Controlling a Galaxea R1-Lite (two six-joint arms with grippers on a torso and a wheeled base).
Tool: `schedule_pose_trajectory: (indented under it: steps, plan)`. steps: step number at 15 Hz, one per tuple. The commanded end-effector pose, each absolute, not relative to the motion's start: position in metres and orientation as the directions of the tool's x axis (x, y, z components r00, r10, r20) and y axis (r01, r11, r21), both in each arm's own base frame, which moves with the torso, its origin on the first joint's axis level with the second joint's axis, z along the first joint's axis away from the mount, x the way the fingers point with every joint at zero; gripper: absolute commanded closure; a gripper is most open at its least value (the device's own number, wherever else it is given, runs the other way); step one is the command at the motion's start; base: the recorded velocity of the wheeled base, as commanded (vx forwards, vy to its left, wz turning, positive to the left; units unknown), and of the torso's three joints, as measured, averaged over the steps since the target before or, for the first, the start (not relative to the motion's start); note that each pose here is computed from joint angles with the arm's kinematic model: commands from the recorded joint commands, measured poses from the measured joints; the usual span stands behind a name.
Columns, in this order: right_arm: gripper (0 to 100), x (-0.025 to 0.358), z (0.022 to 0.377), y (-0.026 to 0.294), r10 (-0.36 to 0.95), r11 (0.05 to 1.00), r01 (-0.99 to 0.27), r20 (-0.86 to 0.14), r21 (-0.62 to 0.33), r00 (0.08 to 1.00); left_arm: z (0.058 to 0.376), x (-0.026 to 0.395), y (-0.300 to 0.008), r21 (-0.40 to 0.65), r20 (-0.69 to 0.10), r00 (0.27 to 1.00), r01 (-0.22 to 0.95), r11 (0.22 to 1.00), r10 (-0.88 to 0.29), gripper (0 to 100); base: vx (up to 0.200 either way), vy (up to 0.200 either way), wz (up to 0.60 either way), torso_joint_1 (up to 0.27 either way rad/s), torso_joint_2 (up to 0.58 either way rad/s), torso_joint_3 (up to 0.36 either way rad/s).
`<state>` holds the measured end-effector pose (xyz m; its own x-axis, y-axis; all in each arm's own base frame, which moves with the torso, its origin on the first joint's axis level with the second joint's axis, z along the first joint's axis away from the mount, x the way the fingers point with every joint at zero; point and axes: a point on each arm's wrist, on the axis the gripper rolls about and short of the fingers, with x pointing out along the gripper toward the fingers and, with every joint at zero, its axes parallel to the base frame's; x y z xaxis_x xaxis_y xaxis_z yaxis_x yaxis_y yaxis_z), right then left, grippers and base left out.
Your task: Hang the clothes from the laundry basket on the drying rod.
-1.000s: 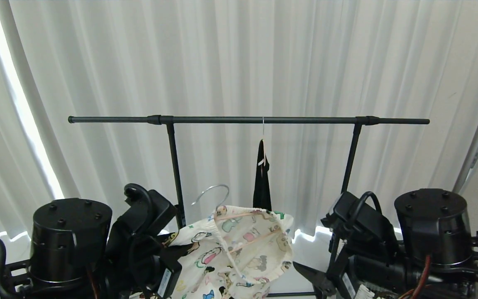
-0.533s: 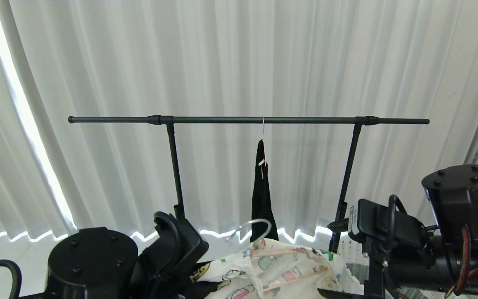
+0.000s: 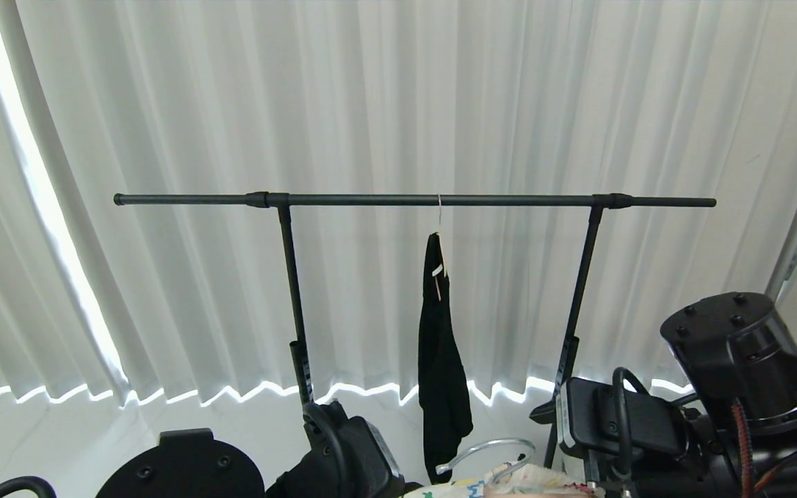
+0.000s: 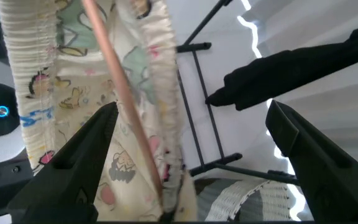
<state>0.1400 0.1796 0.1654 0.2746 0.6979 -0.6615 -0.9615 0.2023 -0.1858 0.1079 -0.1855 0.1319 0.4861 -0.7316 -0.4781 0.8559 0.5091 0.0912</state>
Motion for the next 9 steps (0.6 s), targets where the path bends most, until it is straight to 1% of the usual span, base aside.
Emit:
schedule_pose_trajectory:
  steps: [1, 4, 8, 9]
  plan:
    - [0, 0.141, 0.161, 0.181, 0.687, 0.2, -0.964, -0.676, -0.177, 0.266, 0.131, 0.107, -0.187, 0.092, -0.48, 0.482, 0.859, 0.504, -0.733, 100, 0.0, 0.0, 0.0, 0.0, 0.0, 0.0]
    - [0, 0.144, 0.158, 0.175, 0.673, 0.227, -0.958, -0.683, -0.173, 0.283, 0.132, 0.108, -0.187, 0.092, -0.476, 0.483, 0.858, 0.505, -0.735, 100, 0.0, 0.0, 0.0, 0.0, 0.0, 0.0]
    - [0, 0.148, 0.155, 0.166, 0.657, 0.262, -0.95, -0.689, -0.17, 0.305, 0.137, 0.109, -0.19, 0.092, -0.435, 0.492, 0.857, 0.507, -0.754, 100, 0.0, 0.0, 0.0, 0.0, 0.0, 0.0]
    - [0, 0.149, 0.155, 0.166, 0.66, 0.264, -0.949, -0.685, -0.173, 0.309, 0.136, 0.109, -0.191, 0.093, -0.436, 0.492, 0.857, 0.506, -0.753, 100, 0.0, 0.0, 0.0, 0.0, 0.0, 0.0]
